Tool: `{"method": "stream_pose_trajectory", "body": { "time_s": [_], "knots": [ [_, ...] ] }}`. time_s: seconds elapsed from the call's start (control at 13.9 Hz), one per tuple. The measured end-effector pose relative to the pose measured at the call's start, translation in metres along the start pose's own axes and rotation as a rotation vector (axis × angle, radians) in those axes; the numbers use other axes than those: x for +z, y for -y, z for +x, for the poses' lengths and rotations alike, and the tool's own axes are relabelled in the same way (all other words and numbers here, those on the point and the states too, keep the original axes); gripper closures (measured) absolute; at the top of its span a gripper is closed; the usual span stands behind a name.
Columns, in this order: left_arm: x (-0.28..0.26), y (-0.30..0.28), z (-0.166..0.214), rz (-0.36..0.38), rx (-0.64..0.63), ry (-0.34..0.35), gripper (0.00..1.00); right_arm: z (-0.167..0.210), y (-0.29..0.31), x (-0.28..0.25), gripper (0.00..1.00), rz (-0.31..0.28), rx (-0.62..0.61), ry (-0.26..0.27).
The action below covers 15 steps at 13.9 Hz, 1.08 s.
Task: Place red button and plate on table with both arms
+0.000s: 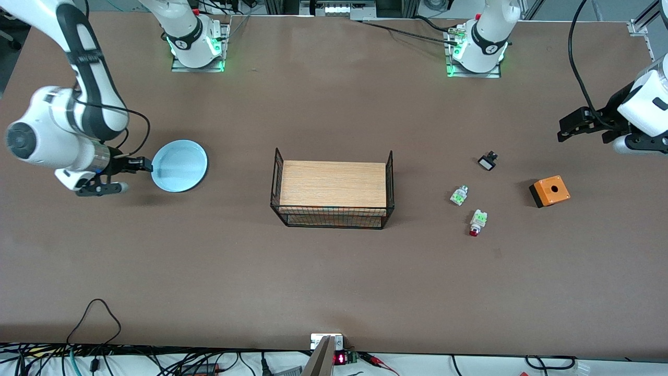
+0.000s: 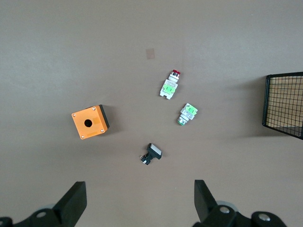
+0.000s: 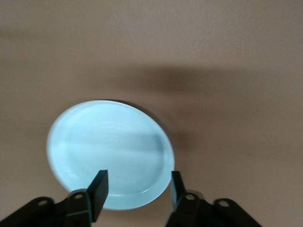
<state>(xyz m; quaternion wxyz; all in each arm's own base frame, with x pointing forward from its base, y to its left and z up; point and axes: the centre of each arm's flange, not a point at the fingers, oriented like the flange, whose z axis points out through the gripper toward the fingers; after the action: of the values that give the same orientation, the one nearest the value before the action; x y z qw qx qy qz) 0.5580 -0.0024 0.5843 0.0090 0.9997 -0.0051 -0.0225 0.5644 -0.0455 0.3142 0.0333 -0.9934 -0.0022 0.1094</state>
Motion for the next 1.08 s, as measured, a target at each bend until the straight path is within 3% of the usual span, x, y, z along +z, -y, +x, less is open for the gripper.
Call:
{"method": "stream_pose_trajectory", "body": {
  "time_s": [0.22, 0.29, 0.5, 0.86, 1.08],
  "knots": [
    [-0.001, 0.000, 0.000, 0.000, -0.005, -0.006, 0.00, 0.008, 0.052, -0.084, 0.02, -0.009, 0.127, -0.015],
    [-0.002, 0.000, 0.000, 0.000, -0.008, -0.009, 0.00, 0.008, 0.067, -0.105, 0.00, -0.012, 0.158, -0.017],
    [-0.008, -0.002, -0.003, 0.000, -0.014, -0.020, 0.00, 0.006, 0.085, -0.161, 0.00, -0.015, 0.188, -0.036],
    [-0.009, -0.004, -0.011, 0.000, -0.012, -0.025, 0.00, -0.006, 0.048, -0.240, 0.00, -0.055, 0.214, -0.164],
    [-0.011, -0.005, -0.012, 0.001, -0.011, -0.028, 0.00, -0.025, 0.031, -0.263, 0.00, -0.060, 0.185, -0.176]
  ]
}}
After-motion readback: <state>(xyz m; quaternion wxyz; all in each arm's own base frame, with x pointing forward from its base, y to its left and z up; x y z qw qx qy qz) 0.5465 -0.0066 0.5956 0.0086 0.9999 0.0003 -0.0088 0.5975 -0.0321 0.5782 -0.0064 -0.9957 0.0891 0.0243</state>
